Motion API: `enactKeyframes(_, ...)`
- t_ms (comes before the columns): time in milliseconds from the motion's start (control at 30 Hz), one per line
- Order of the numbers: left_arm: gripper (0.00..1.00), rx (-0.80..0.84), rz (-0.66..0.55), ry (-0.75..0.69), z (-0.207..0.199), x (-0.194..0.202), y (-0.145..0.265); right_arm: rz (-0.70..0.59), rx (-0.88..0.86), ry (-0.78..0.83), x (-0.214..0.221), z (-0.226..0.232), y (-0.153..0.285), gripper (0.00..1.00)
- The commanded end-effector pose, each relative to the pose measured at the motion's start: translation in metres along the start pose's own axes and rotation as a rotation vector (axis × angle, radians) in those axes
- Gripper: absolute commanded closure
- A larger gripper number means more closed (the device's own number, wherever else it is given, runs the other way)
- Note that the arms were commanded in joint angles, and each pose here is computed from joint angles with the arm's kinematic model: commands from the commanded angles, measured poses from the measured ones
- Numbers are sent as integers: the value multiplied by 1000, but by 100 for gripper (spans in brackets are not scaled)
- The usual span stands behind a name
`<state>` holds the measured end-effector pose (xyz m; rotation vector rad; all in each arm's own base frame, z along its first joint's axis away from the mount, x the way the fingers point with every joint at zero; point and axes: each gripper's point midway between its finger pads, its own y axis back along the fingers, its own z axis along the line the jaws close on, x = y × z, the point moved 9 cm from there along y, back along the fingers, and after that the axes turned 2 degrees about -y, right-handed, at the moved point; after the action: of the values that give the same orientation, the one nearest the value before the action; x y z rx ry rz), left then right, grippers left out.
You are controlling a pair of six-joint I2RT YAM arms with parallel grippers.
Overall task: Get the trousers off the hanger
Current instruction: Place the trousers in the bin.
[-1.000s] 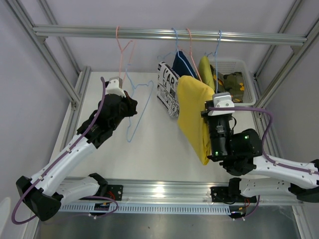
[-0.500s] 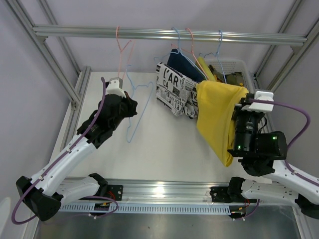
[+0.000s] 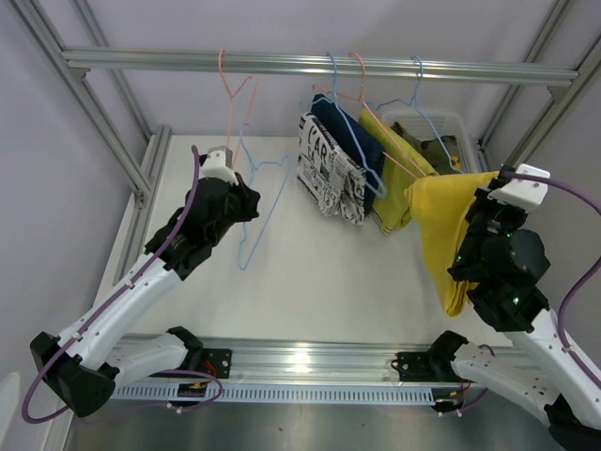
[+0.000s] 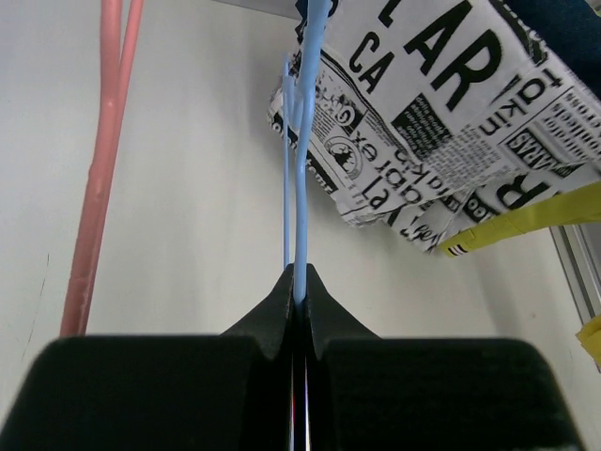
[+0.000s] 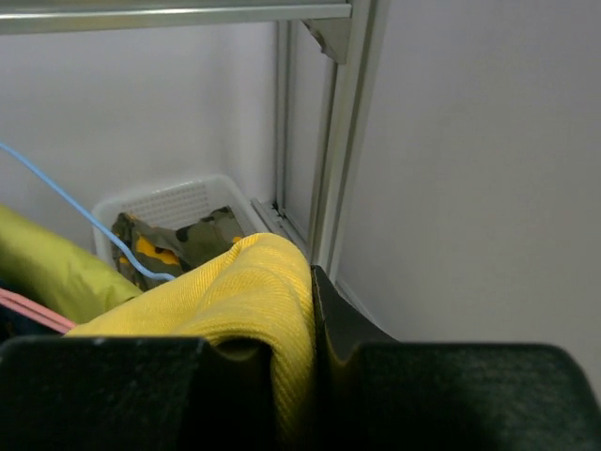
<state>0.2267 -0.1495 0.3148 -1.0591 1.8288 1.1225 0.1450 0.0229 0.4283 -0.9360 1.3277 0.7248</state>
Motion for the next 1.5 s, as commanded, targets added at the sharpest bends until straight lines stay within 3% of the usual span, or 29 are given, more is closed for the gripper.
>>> enactKeyframes(0,99,40,-61,9,-7,-19,7,-11,40,-108,-13,-3,-10,100)
enactKeyframes(633,99,64,-52,17,-9,-20,8,134,224,-75,25,15,-74,100)
enactKeyframes(933,99,69,-48,17,-9,-19,8,181,340,-129,41,-6,-94,100)
enactKeyframes(1467,99,81,-42,18,-11,-19,8,245,350,-197,51,-1,-139,100)
